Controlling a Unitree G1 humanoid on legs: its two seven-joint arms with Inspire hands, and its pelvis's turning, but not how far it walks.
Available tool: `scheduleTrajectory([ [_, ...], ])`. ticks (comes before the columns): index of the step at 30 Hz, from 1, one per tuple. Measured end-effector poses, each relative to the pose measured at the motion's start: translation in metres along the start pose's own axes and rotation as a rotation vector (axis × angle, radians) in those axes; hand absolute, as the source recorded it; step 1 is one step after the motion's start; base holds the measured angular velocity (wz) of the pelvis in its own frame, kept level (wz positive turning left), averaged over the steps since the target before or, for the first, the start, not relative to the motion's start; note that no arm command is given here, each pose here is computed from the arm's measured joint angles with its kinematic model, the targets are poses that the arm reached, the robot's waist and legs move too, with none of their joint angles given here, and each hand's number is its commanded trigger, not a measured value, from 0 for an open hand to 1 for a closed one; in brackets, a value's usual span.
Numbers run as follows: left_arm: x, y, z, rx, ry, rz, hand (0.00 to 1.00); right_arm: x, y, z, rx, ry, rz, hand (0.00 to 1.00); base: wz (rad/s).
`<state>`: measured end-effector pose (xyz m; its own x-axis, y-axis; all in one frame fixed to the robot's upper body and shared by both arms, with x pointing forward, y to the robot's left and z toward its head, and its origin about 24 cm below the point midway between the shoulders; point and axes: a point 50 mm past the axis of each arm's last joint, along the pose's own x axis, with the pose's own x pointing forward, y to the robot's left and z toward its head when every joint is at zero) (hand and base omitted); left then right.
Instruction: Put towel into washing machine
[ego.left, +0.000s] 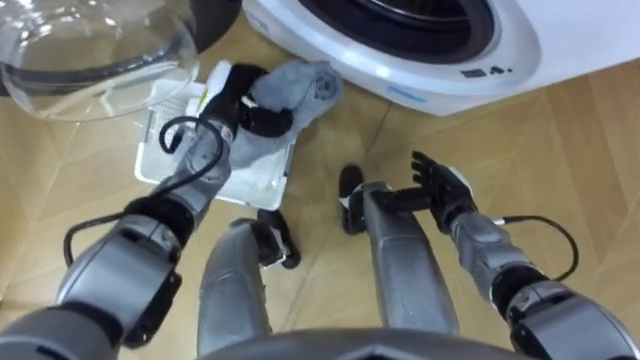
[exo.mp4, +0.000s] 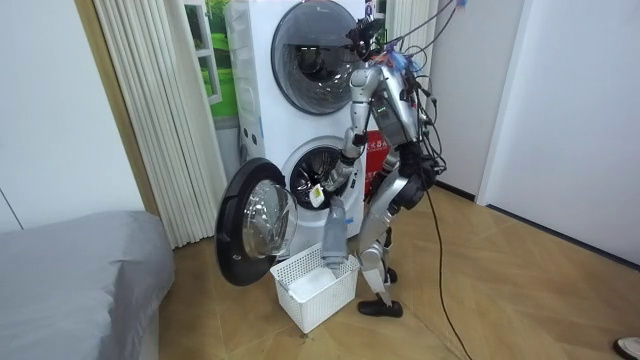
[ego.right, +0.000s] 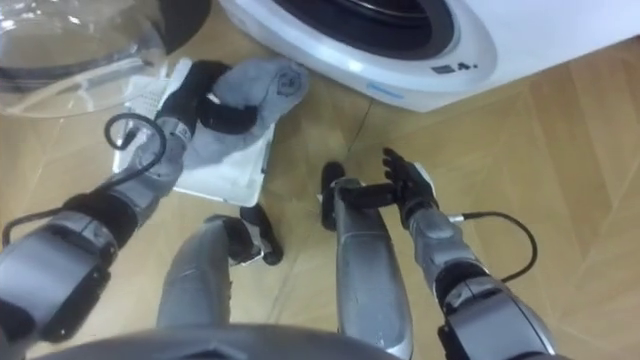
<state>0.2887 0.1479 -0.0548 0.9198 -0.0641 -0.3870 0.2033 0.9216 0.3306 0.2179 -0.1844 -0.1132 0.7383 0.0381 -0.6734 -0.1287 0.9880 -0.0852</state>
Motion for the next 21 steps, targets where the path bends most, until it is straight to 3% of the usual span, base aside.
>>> scheduleTrajectory([
  [5,-0.013,-0.02,-0.019,-0.226,0.068,-0.128,1.0,0.0,0.004,-0.001,-0.007,0.003,0.006,0.0,0.04],
  [10,-0.026,-0.038,-0.036,-0.332,0.133,-0.237,1.0,-0.001,0.009,-0.006,0.003,0.012,0.018,0.0,-0.01],
  [21,-0.035,-0.054,-0.032,-0.672,0.109,-0.344,1.0,-0.002,0.016,-0.004,-0.029,-0.011,0.047,0.0,-0.05],
])
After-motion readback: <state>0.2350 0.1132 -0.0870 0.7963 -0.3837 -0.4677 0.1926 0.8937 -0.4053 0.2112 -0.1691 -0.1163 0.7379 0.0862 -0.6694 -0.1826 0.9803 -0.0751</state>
